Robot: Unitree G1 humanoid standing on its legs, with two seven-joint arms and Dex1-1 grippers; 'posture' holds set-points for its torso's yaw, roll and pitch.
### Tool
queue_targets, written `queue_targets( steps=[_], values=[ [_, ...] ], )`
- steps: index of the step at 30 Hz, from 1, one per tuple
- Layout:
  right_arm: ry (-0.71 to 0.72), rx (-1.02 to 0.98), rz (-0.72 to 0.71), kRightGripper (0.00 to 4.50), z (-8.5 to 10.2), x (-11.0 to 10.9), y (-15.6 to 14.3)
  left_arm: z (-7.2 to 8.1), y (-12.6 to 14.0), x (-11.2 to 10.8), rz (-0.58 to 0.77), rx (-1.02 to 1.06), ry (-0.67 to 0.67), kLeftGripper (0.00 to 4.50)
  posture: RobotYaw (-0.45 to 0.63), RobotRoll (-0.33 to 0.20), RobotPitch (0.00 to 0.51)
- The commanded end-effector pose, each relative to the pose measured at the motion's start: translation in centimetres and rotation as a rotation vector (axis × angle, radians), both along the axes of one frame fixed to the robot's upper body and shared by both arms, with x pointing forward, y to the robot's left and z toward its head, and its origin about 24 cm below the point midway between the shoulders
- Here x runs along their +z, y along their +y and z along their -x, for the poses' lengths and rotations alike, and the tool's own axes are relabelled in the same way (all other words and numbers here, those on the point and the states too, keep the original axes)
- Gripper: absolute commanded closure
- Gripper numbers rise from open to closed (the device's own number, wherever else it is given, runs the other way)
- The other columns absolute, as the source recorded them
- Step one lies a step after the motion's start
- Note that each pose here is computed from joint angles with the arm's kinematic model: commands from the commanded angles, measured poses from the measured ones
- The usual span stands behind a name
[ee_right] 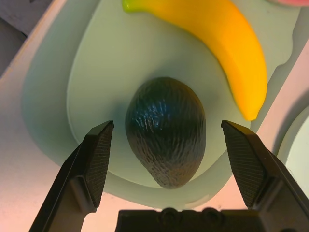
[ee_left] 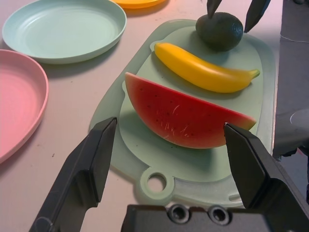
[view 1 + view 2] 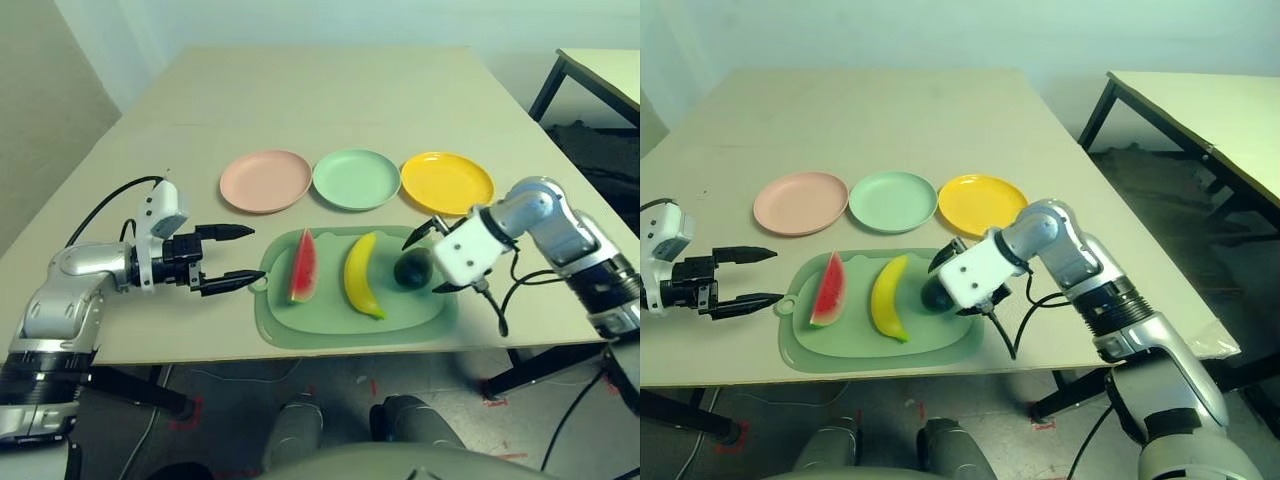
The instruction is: Place the fruits into color-matched plates.
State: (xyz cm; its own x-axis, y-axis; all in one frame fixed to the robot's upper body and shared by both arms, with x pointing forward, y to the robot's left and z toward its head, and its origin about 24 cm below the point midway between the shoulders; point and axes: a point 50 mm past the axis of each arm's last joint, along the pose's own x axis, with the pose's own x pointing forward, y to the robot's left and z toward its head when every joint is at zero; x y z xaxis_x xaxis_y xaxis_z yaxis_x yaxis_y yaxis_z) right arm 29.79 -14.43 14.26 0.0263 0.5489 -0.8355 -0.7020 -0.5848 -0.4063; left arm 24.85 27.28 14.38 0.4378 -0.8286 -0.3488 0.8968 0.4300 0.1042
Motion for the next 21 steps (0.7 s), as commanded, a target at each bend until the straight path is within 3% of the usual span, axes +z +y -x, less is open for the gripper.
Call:
queue_targets(
  steps=[1, 7, 11, 12, 18, 21],
  values=[
    [0.029, -0.001, 0.019, 0.00, 0.0, -0.8, 0.3, 0.1, 0.4, 0.2, -0.027, 0.015, -0.004, 0.03, 0.06, 0.000, 0.040],
    [0.054, -0.017, 0.029, 0.00, 0.0, -1.4, 0.4, 0.2, 0.5, -0.1, -0.041, 0.022, -0.008, 0.03, 0.07, 0.000, 0.042],
    [0.065, -0.029, 0.021, 1.39, 0.0, -1.2, 0.5, 0.2, 0.5, -0.1, -0.036, 0.025, -0.011, 0.00, 0.07, 0.000, 0.043],
    [0.064, -0.031, 0.023, 1.56, 0.0, -1.2, 0.5, 0.2, 0.5, -0.1, -0.036, 0.024, -0.011, 0.00, 0.07, 0.000, 0.043],
    [0.053, -0.040, 0.022, 1.56, -0.1, -0.8, 0.2, -0.1, 0.3, 0.0, -0.017, 0.029, -0.018, 0.00, 0.07, 0.000, 0.040],
    [0.025, -0.056, -0.018, 1.56, -0.8, 0.7, 0.5, -0.2, 0.3, 0.0, 0.016, 0.046, -0.011, 0.00, 0.06, 0.000, 0.038]
  ],
)
